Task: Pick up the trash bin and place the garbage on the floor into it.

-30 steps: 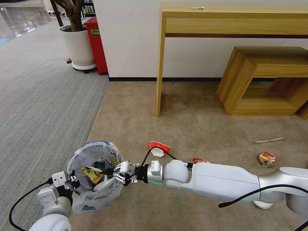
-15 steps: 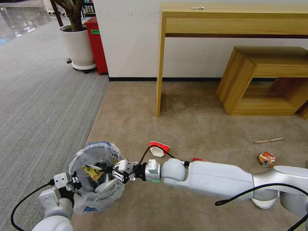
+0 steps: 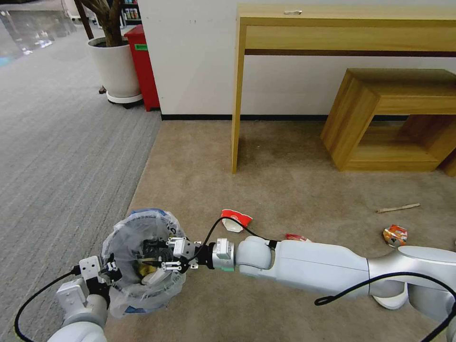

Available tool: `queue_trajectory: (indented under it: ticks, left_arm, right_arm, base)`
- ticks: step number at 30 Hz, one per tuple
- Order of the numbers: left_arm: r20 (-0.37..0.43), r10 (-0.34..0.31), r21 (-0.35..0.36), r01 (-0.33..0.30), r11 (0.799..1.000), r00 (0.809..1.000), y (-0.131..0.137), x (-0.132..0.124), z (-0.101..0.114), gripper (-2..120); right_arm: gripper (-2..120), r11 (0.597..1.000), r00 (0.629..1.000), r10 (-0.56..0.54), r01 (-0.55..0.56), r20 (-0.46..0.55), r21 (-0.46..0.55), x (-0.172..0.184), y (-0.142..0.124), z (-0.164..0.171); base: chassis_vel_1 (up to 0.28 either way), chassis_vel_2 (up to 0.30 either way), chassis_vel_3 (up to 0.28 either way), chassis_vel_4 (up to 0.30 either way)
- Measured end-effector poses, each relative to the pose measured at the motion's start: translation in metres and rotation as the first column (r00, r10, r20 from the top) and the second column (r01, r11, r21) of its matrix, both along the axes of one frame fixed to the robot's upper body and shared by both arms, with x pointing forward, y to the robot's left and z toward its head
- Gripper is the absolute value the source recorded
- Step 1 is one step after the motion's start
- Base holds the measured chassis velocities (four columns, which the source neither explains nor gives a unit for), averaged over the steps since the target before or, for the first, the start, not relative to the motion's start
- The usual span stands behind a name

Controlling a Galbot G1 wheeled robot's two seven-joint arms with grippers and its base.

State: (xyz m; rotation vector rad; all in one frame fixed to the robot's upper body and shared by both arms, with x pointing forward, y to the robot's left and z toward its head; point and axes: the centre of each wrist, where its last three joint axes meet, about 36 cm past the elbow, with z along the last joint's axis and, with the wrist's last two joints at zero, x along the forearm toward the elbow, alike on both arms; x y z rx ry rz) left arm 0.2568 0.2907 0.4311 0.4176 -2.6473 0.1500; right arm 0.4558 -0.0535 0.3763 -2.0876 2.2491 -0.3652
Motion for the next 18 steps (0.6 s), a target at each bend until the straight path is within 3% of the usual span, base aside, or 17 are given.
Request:
queue_trajectory:
  ticks: [11, 18]
  left_arm:
    - [-0.006, 0.002, 0.005, -0.002, 1.000, 1.000, 0.002, 0.000, -0.003, 0]
    - [-0.008, 0.012, 0.013, -0.012, 1.000, 1.000, 0.007, 0.002, -0.006, 0]
  right_arm:
    - [97, 0.999, 1.000, -0.029, 0.029, -0.005, 0.041, 0.000, -0.007, 0.012]
    - [100, 0.989, 0.994, -0.112, 0.112, 0.001, 0.101, 0.006, -0.016, 0.031]
  base:
    - [0.000, 0.000, 0.000, 0.000]
    - [0.000, 0.000, 0.000, 0.000]
